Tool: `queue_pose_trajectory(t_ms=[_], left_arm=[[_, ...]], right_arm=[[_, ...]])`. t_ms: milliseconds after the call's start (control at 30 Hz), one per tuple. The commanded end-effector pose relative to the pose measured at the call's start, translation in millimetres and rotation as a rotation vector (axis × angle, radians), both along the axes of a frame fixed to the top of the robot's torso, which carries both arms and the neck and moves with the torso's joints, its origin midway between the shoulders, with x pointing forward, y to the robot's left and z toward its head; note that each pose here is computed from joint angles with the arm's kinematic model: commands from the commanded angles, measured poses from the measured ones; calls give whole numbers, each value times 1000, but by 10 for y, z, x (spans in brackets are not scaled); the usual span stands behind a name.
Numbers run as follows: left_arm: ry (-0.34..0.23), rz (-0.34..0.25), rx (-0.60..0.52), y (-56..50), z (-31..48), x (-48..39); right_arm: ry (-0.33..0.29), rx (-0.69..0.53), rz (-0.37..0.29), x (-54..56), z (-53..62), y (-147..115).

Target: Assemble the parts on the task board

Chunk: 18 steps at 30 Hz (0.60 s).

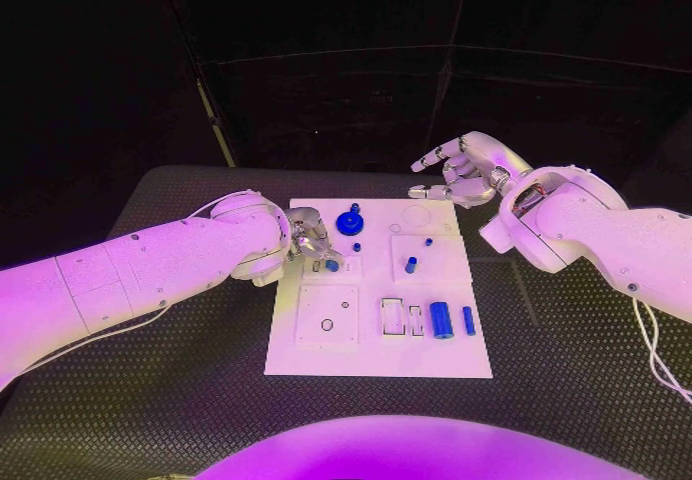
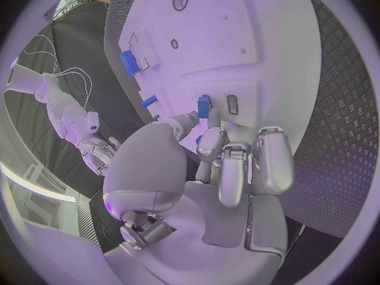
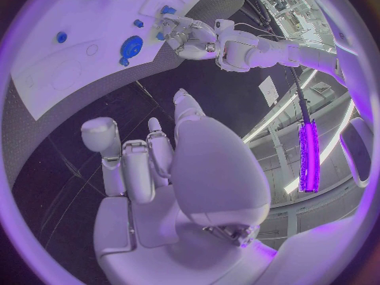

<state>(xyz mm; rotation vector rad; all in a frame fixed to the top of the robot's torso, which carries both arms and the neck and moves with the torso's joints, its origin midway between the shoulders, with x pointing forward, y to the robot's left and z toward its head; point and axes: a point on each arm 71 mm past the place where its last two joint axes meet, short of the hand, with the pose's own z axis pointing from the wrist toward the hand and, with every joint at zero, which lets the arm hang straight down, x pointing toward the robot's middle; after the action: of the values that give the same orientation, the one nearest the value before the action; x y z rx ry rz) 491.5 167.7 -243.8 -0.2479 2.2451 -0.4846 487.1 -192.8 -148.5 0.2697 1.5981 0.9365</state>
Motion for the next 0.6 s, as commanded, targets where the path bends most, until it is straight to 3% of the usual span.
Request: queue_pose_trajectory(t_ms=[33,600], left_arm=[[10,-14,8,-3,-9,-7],[19,-15,16,12,-20,-3]], right_arm=[[-8,0,9,-1,16,11],[-7,0,7,0,15,8]])
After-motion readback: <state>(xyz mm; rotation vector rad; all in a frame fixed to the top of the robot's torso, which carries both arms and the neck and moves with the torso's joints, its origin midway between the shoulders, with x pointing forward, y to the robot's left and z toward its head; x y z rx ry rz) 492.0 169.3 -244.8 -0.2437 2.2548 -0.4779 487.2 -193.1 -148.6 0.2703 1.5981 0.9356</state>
